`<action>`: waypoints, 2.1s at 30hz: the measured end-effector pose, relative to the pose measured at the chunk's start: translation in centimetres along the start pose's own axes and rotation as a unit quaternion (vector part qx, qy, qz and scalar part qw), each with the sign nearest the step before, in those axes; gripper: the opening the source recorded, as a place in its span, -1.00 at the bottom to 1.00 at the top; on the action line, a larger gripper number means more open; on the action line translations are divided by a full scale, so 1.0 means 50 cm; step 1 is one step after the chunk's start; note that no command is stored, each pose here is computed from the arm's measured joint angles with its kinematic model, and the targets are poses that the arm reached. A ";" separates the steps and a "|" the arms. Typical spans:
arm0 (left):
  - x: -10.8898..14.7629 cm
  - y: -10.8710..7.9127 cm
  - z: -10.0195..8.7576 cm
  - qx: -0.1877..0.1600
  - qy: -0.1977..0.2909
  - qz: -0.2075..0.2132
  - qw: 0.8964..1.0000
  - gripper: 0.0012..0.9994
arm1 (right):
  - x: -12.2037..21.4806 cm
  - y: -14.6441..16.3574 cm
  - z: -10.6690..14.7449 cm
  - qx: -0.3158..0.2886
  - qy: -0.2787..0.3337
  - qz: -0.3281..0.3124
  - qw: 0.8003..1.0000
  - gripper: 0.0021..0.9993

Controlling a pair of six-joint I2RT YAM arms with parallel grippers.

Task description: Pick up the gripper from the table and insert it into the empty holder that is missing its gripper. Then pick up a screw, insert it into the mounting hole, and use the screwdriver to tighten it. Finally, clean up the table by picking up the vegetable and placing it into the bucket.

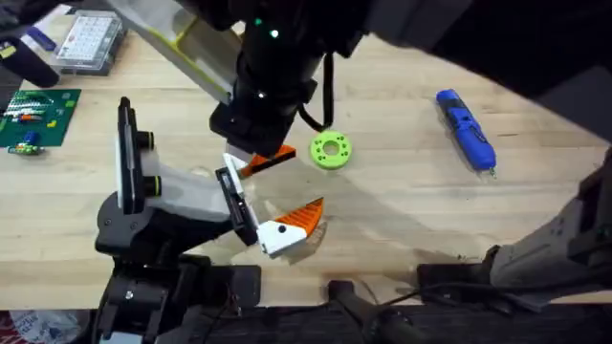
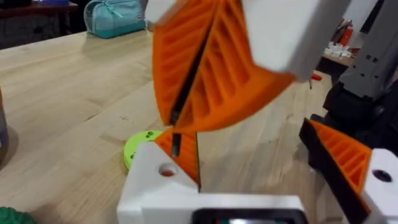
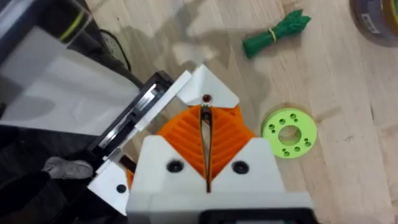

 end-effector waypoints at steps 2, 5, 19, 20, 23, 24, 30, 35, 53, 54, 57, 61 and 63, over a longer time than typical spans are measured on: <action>0.000 0.000 0.000 0.000 0.000 0.000 1.000 0.98 | -0.007 -0.001 -0.001 0.000 0.003 -0.001 1.000 -0.99; 0.000 0.000 0.000 0.000 0.000 0.000 1.000 0.98 | -0.014 -0.003 -0.001 0.000 0.008 -0.003 1.000 -0.99; 0.000 0.000 0.000 0.000 0.000 0.000 1.000 0.98 | -0.050 -0.010 -0.004 -0.003 0.028 -0.005 1.000 -0.99; 0.000 0.000 0.000 0.000 0.000 0.000 1.000 0.98 | -0.051 -0.010 -0.004 -0.003 0.029 -0.005 1.000 -0.99; 0.000 0.000 0.000 0.000 0.000 0.000 1.000 0.98 | -0.052 -0.010 -0.003 -0.004 0.032 -0.006 0.999 -0.99; 0.000 0.000 0.000 0.000 0.000 0.000 1.000 0.98 | -0.052 -0.010 -0.002 -0.004 0.034 -0.007 0.999 -0.99; 0.000 0.000 0.000 0.000 0.000 0.000 1.000 0.98 | -0.051 -0.007 0.005 -0.005 0.045 -0.011 0.999 -0.99; 0.000 0.000 0.000 0.000 0.000 0.000 1.000 0.98 | -0.051 -0.009 0.001 -0.004 0.038 -0.008 0.999 -0.99; 0.000 0.000 0.001 0.012 0.001 0.001 1.000 0.98 | -0.059 -0.009 0.003 -0.006 0.049 -0.012 0.999 -0.99; 0.000 0.000 0.001 0.013 0.001 0.001 1.000 0.98 | -0.059 -0.009 0.004 -0.006 0.051 -0.013 0.999 -0.99; 0.000 0.000 0.001 0.013 0.001 0.001 1.000 0.98 | -0.058 -0.008 0.006 -0.007 0.055 -0.014 0.998 -0.99; 0.000 0.000 0.001 0.012 0.001 0.001 1.000 0.98 | -0.058 -0.007 0.007 -0.007 0.057 -0.015 0.998 -0.47; 0.000 0.000 0.000 0.011 0.001 0.001 1.000 0.98 | -0.058 -0.007 0.008 -0.007 0.058 -0.014 0.998 0.09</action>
Point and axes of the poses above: each hand's point on the last joint's axis, 136 mm out from that joint toward the fingers, its own x axis back along the fingers, its own y axis along the line the jaws close on, z = x × y, the point moved 9 cm from there along x, back along the fingers, and after that the axes turned 14 degrees about x, right-handed, at the moved point
